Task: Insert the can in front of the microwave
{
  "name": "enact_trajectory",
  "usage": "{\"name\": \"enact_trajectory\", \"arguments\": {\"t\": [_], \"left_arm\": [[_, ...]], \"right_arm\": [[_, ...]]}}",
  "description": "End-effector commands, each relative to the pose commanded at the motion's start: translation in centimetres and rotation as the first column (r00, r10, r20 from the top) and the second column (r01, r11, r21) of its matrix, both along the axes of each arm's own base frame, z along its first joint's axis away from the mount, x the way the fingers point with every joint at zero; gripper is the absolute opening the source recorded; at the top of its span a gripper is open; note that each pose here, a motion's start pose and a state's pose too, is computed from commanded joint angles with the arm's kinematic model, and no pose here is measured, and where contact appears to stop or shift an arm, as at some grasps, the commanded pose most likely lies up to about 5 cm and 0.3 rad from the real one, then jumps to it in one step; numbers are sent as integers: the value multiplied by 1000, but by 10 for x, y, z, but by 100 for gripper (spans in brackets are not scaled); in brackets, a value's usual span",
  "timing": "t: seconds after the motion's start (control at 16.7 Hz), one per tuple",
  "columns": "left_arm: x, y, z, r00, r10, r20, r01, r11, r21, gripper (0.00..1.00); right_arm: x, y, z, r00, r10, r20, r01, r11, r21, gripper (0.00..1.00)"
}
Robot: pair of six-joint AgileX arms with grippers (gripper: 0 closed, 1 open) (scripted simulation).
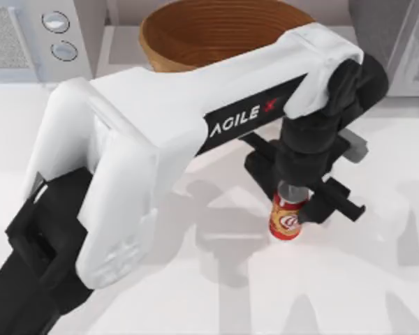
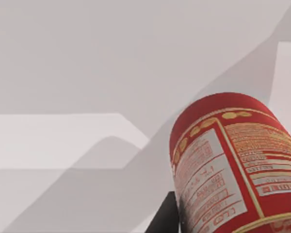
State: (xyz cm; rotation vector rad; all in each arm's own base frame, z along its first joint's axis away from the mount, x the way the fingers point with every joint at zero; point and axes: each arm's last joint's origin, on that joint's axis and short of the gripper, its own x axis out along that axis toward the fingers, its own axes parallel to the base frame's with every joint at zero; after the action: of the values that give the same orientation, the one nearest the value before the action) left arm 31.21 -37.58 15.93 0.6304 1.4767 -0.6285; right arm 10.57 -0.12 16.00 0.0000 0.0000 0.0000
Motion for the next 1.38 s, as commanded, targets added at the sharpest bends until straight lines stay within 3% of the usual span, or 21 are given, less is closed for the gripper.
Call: {"name": "enact_trajectory", "arguments": {"t": [0.18, 0.48, 0.96, 1.2, 1.38], "left_arm": [[0, -1, 5, 1000, -1, -6, 1, 1000, 7, 0], [0, -1, 37, 1000, -1, 1, 1, 1000, -1, 0], [4, 5, 44, 1000, 1, 7, -1, 1000, -19, 0], [30, 37, 59, 999, 39, 34, -36, 996, -85, 0], [61, 84, 69, 991, 117, 58, -109, 986, -128, 0]], "right_arm": [[0, 0, 0, 1000, 0, 0, 0, 1000, 0, 100], [0, 0, 0, 1000, 0, 0, 0, 1000, 0, 100], [0, 0, 0, 1000, 0, 0, 0, 1000, 0, 100], [0, 0, 0, 1000, 0, 0, 0, 1000, 0, 100], [0, 0, 0, 1000, 0, 0, 0, 1000, 0, 100]]}}
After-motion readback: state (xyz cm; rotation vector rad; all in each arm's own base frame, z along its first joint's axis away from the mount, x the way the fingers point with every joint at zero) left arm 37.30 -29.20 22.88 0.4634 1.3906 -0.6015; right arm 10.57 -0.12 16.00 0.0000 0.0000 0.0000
